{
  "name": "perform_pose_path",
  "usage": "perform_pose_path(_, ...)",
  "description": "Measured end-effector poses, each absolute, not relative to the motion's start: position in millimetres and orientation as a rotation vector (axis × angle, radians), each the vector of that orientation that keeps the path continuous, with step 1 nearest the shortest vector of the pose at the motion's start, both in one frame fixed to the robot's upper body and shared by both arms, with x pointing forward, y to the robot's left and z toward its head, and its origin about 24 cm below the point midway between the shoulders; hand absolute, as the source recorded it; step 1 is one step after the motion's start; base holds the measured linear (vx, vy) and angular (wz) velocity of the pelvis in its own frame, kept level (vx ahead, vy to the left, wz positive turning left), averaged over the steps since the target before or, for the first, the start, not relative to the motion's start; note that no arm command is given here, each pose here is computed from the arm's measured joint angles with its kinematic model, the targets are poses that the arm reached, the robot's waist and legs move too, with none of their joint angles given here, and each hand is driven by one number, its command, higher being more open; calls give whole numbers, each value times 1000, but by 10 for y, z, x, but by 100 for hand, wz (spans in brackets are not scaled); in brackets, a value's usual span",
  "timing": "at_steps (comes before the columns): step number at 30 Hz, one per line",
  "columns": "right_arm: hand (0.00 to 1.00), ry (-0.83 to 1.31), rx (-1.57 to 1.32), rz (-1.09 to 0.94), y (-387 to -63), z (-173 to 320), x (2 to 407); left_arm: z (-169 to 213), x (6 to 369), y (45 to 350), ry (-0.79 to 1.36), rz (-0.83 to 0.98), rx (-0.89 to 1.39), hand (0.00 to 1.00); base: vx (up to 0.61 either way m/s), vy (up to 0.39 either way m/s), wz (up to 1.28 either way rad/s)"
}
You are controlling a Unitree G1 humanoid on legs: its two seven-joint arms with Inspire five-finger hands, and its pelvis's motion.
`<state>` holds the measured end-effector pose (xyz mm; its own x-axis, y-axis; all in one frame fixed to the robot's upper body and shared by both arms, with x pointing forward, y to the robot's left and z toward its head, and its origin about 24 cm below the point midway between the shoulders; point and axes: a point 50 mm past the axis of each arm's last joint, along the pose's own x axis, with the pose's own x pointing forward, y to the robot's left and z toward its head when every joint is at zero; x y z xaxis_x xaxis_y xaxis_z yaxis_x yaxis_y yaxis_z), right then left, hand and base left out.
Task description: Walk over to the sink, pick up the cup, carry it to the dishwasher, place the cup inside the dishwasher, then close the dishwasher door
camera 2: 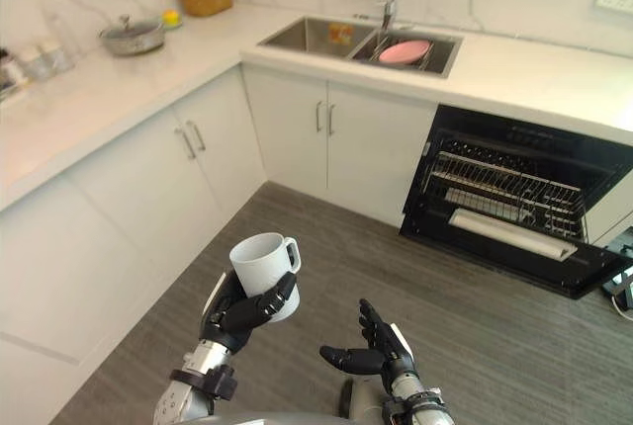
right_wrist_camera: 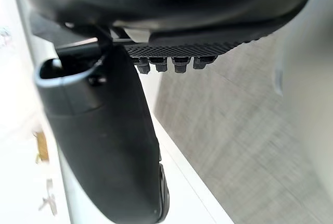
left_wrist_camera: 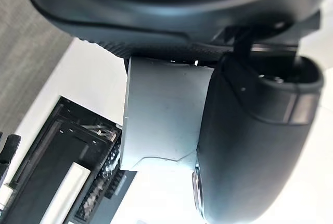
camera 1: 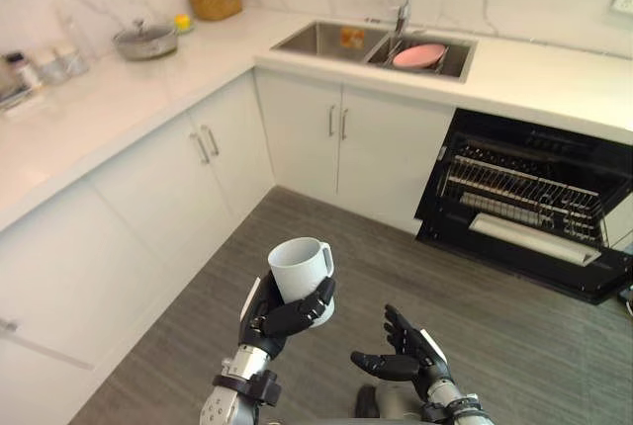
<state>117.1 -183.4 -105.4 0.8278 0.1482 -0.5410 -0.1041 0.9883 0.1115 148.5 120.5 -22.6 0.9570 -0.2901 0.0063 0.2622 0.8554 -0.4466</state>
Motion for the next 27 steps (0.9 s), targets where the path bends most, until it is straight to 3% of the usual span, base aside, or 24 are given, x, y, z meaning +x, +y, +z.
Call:
perform_pose_path(9,100,622,58,116,-1903,-1114,1183,-166,1543,1210,11,-294,-462,0,429,154,-72)
perform_pose_path(16,100,636,83,166,-1746,-1149,1159,-74,1641,1249,-28,-312,-434,0,380,269,-35)
perform_pose_path(27,100,602,43,228,-1729,-1128,1313,-89,1718,1378,-17,-276,-358,0,184,-24,-12)
